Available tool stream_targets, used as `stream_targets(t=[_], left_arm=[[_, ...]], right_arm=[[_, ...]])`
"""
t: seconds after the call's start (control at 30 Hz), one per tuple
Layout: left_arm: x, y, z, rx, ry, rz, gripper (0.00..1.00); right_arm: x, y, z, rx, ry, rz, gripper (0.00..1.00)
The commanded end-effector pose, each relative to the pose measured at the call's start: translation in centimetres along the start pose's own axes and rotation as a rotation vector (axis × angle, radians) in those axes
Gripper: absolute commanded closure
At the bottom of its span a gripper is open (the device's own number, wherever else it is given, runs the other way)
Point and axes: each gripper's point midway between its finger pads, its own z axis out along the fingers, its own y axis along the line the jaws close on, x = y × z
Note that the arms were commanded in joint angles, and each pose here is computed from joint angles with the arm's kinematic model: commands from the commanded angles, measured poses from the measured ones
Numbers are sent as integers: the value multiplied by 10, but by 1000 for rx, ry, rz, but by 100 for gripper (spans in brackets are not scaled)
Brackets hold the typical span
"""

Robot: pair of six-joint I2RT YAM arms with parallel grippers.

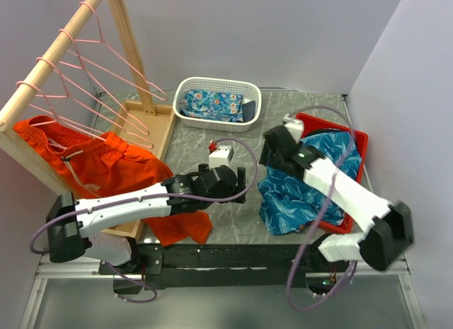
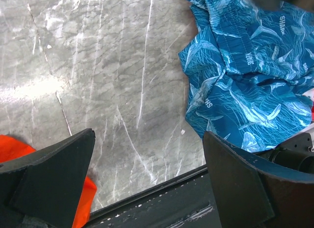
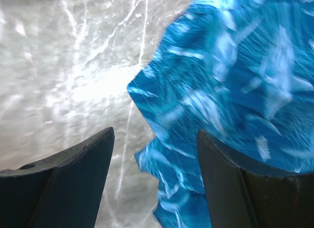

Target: Place the shorts on the hanger

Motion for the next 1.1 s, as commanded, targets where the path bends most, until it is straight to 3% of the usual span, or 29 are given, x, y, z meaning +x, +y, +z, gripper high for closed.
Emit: stream_targets(t=[0.0, 0.17, 0.33, 0.4, 0.63, 1.07], left_arm=[[-25, -8, -17, 36, -55, -60, 4], [-28, -6, -21, 49, -55, -74, 4], [-28, -9, -22, 76, -59, -84, 3], [-27, -9, -22, 76, -55, -84, 3], [-24, -12, -17, 82, -44, -87, 4], [-23, -12, -16, 80, -37, -93, 4]], right_arm=[[-2, -14, 8, 233, -4, -210, 24], [-5, -10, 21, 318, 16, -281, 25], [-1, -11, 33, 361, 46, -338, 39], [2, -6, 37, 338, 60, -350, 40], [11, 5, 40, 269, 86, -366, 34], [19, 10, 50, 303, 113, -420, 30]])
